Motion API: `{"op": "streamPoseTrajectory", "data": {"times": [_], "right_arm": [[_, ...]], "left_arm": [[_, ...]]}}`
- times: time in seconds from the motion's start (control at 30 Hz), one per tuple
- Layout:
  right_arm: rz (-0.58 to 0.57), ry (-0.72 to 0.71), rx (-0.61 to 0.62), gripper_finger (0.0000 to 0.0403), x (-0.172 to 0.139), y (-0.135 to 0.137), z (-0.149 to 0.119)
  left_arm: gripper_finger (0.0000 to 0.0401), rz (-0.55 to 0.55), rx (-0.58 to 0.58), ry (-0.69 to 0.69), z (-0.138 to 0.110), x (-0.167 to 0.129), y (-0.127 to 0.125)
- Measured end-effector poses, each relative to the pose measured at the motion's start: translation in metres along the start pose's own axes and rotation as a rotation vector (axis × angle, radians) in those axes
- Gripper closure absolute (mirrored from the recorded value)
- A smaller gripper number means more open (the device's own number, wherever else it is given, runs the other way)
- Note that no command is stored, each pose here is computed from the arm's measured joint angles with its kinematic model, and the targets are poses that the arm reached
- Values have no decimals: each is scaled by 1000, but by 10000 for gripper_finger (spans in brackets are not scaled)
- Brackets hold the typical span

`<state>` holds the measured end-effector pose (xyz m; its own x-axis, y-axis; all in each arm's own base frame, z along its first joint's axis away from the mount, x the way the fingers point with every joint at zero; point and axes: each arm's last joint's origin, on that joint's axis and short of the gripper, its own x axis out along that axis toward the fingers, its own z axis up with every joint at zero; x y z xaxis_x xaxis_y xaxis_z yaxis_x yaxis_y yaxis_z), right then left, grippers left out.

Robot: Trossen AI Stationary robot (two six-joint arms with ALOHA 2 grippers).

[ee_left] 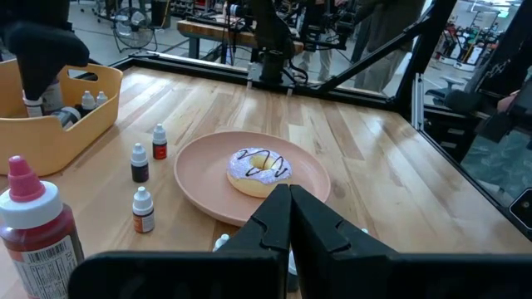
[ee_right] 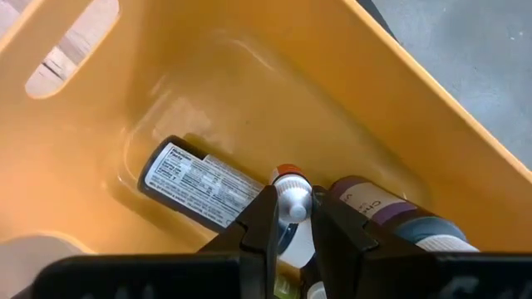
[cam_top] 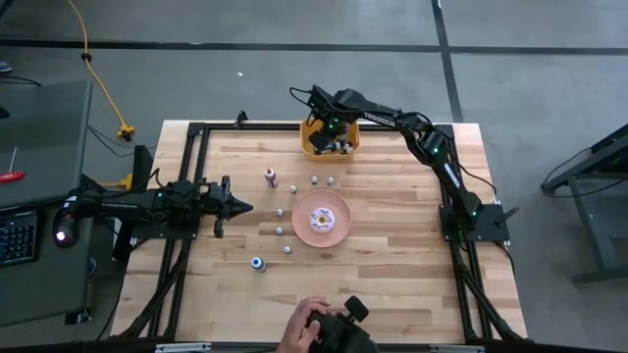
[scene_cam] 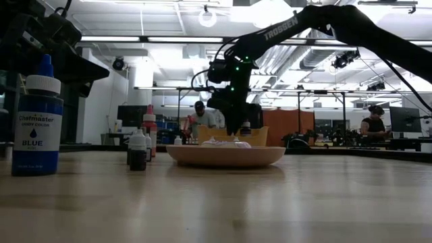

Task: Pick & Place food coloring
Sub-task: Put the small red food coloring bottle into the orange bin

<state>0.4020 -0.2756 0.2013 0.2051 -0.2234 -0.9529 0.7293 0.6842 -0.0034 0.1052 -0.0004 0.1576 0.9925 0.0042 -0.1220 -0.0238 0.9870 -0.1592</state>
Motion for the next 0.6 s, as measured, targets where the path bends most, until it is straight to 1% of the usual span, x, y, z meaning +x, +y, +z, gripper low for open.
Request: {"op": "streamPoseTrajectory", "data": {"times": [0.17,0.43,0.6], "right_arm": [[22,22,0,348,8,1,-1],[20,17,0,346,8,1,-1],[17,16,0,327,8,1,-1]], "left_arm": [[400,0,0,0,0,0,0],[400,0,0,0,0,0,0],[400,0,0,0,0,0,0]]}}
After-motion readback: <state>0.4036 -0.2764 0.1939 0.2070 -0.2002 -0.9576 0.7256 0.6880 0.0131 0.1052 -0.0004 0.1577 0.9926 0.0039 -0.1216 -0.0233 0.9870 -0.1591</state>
